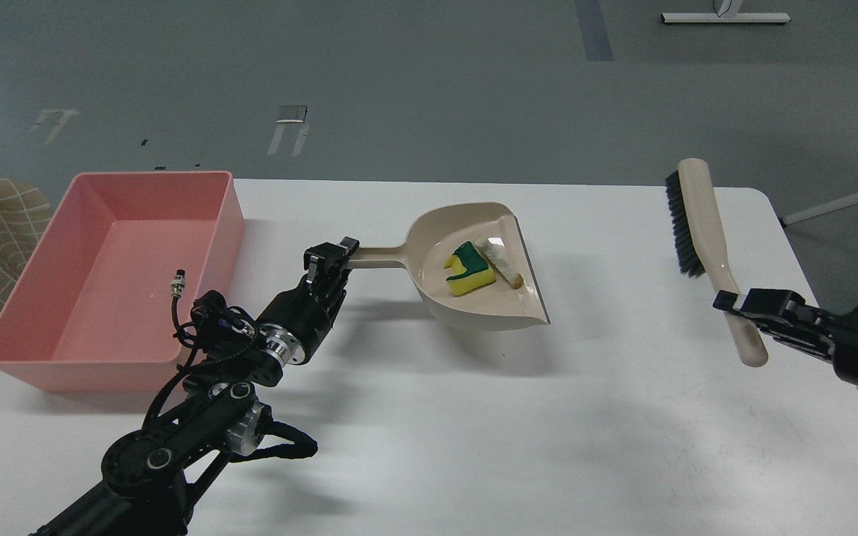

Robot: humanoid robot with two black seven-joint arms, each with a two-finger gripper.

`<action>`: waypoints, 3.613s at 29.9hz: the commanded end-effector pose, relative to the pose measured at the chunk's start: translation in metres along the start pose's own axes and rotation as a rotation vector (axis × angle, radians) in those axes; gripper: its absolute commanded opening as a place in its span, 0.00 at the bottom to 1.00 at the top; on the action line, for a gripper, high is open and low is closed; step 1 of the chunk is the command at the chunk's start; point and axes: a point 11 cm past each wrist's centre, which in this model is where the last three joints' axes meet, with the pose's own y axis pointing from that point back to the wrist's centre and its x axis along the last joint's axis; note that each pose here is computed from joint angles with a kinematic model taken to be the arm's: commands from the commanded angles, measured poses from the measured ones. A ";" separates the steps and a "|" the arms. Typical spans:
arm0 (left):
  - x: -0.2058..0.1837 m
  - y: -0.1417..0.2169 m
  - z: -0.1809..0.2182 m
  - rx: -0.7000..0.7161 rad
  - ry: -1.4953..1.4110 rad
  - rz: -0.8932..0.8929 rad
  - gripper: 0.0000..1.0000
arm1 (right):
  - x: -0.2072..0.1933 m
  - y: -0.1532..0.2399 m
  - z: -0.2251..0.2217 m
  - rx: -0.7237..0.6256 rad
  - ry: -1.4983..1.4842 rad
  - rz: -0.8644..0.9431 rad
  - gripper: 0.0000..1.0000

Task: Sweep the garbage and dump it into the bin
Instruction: 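Lift the dustpan with the left gripper over the pink bin, then tilt the dustpan with the left gripper to dump contents into bin, then lower the dustpan back onto the table with the left gripper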

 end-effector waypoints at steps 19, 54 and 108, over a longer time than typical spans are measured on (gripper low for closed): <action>0.179 0.058 0.143 -0.292 0.040 0.255 0.00 | -0.034 0.000 0.036 -0.056 -0.091 -0.040 0.00; 0.307 0.227 0.158 -0.007 -0.746 0.354 0.00 | -0.045 -0.015 0.026 -0.010 -0.109 -0.062 0.00; 0.042 -0.023 0.121 -0.133 -0.381 -0.157 0.00 | -0.038 -0.016 0.020 0.005 -0.092 -0.051 0.00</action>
